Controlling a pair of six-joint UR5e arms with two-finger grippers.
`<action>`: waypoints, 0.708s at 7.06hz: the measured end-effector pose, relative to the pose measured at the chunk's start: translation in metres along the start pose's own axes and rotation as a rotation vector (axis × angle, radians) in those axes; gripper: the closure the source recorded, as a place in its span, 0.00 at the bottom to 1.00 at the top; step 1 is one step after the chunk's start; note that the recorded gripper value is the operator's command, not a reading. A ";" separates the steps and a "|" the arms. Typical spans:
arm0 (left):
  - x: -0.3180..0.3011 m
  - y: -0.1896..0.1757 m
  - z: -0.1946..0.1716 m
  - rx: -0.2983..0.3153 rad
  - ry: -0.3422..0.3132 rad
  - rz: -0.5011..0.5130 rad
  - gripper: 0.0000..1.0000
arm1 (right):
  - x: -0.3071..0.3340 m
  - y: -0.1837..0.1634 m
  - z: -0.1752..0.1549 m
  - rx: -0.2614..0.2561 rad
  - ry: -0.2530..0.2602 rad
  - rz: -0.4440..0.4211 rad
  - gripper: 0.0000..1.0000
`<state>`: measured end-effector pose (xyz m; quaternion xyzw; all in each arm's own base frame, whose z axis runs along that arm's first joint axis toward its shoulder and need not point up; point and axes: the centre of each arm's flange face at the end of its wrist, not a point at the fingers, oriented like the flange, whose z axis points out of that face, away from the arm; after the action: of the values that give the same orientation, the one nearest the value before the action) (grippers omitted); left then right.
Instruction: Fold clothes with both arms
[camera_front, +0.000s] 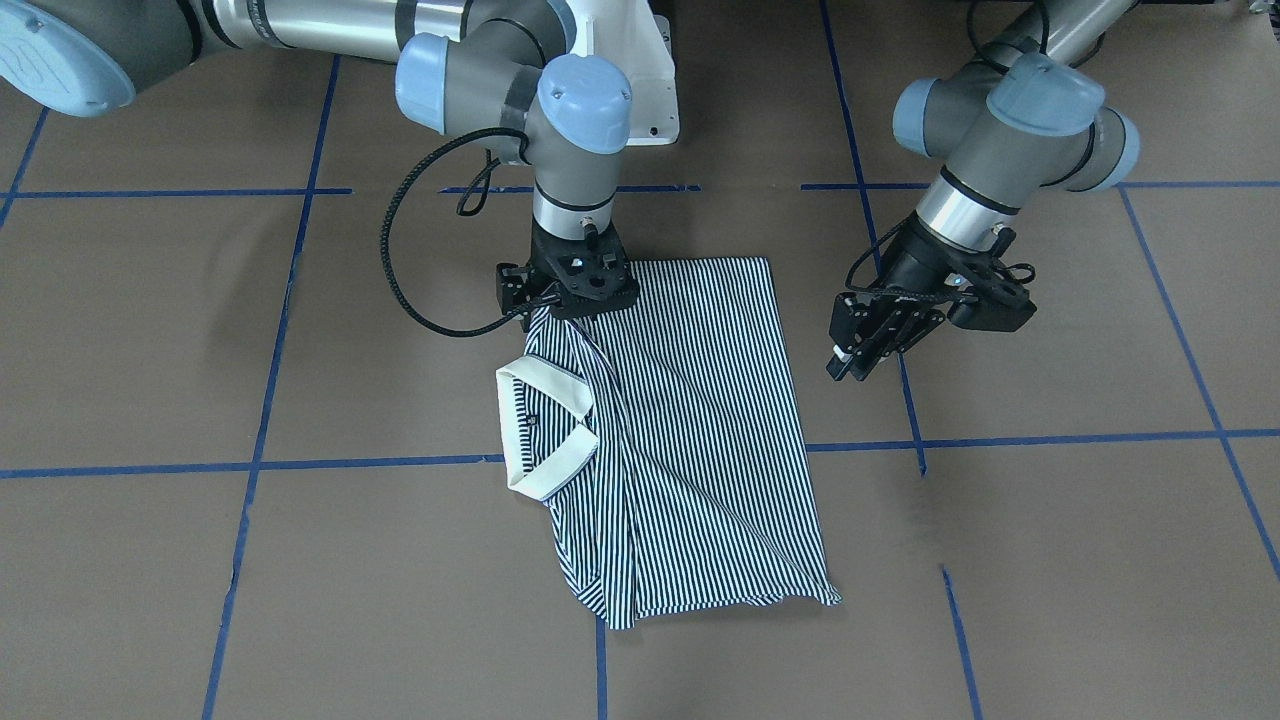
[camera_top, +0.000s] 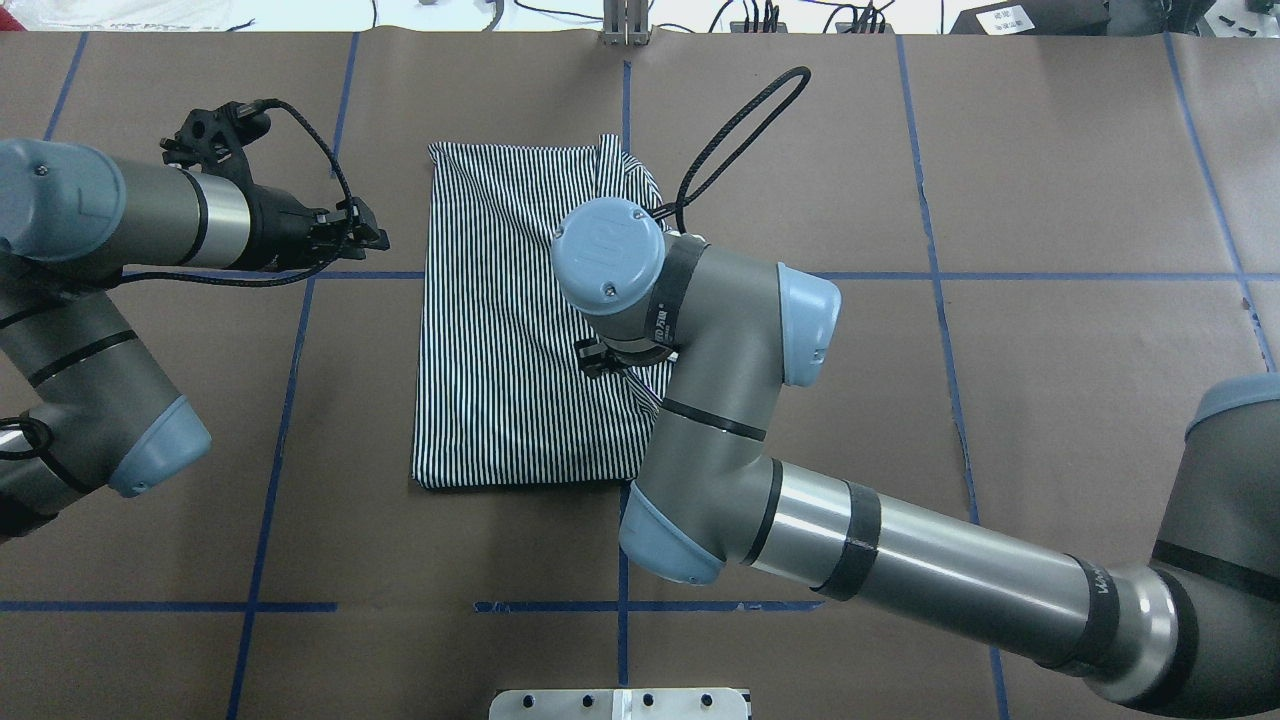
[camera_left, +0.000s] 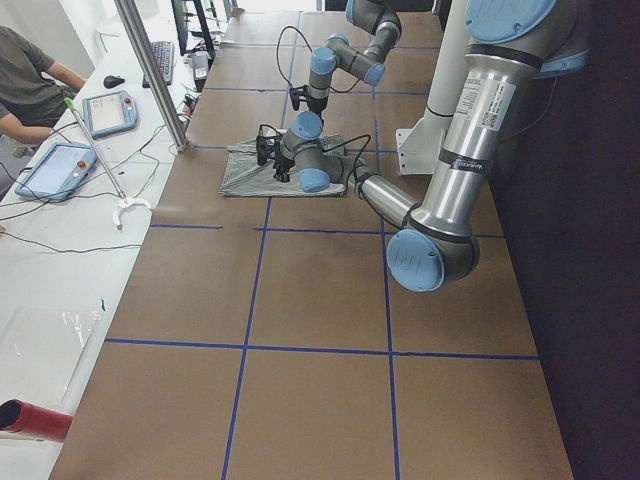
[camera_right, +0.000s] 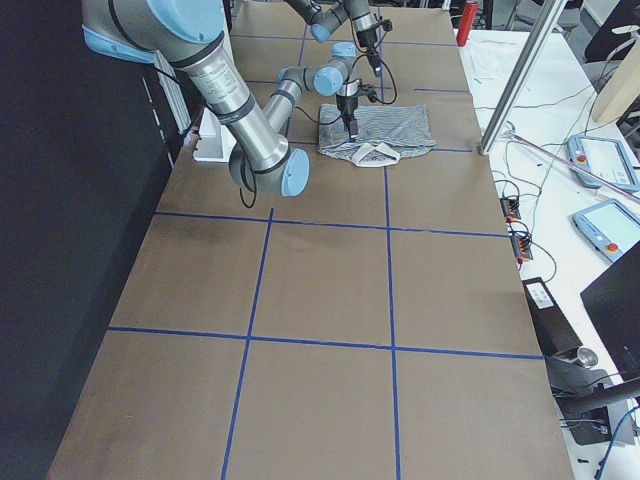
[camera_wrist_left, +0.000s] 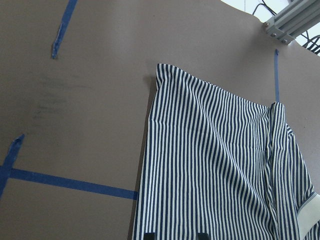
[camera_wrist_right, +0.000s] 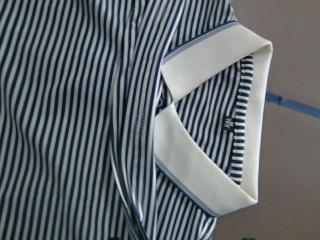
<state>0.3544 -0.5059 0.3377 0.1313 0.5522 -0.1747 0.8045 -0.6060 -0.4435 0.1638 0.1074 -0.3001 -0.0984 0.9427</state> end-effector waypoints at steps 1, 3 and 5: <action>0.000 0.000 0.000 0.000 -0.001 0.000 0.60 | -0.015 0.001 0.006 0.004 -0.014 -0.003 0.28; -0.001 0.000 0.000 0.000 -0.002 -0.001 0.60 | -0.026 0.002 0.022 0.006 -0.023 -0.009 0.36; -0.001 0.000 0.000 0.000 -0.002 -0.001 0.61 | -0.027 0.002 0.031 -0.001 -0.013 -0.013 0.40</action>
<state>0.3542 -0.5057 0.3385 0.1309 0.5515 -0.1750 0.8050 -0.6456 -0.4394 0.1744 0.1083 -0.3056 -0.1053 0.9401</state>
